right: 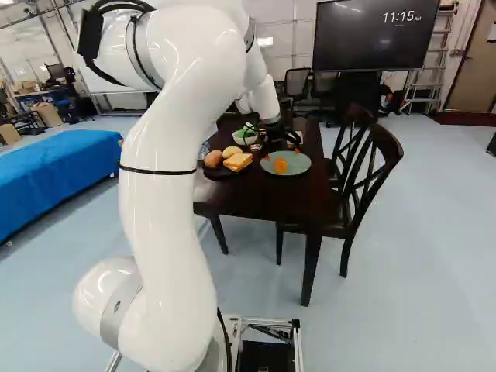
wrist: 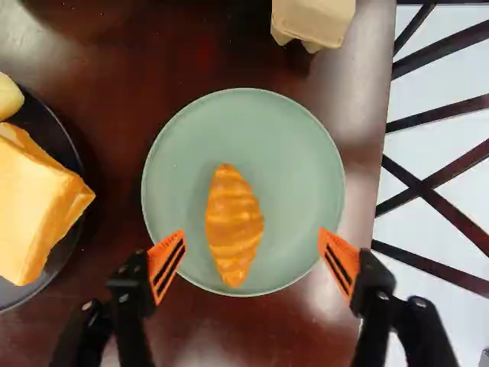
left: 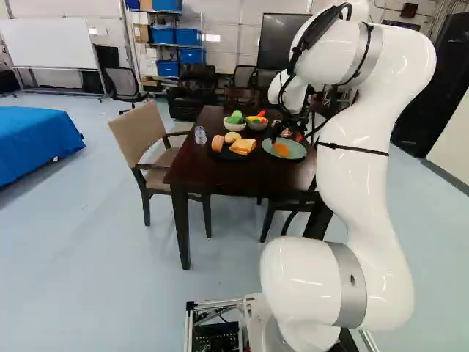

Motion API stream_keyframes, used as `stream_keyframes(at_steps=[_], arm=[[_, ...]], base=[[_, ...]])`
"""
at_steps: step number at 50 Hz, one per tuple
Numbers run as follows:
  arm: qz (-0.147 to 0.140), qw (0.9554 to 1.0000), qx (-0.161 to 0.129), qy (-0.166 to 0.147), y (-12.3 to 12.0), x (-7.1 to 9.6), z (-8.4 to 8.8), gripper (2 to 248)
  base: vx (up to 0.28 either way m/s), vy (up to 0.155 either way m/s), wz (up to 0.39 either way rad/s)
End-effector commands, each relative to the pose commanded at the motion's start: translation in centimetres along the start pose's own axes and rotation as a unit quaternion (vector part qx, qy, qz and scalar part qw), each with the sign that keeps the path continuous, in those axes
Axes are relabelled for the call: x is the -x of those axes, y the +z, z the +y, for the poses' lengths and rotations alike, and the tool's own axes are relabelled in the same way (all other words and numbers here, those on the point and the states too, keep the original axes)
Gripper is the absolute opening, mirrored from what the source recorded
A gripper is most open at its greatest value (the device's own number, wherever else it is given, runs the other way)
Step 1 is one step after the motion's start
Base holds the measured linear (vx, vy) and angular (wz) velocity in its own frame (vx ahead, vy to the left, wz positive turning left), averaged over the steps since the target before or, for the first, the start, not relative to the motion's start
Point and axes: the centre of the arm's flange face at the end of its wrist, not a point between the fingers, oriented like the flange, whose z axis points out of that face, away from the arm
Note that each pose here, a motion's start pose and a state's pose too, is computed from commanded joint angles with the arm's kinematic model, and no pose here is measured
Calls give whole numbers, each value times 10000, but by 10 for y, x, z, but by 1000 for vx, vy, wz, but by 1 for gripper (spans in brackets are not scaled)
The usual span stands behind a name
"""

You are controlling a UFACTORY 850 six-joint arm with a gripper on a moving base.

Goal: Move the croissant to the empty plate

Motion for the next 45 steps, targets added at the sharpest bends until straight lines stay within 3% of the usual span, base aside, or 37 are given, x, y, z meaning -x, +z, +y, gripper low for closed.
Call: stream_keyframes(at_steps=[2, 3, 17, 45], arm=[[0, 10000, 0, 0, 0, 0, 0, 227], [0, 10000, 0, 0, 0, 0, 0, 247], [42, 10000, 20, 20, -13, 5, 2, 247], [123, 9996, 128, 215, -67, 48, 20, 247]], base=[[0, 0, 0], [0, 0, 0], [0, 0, 0], [0, 0, 0]])
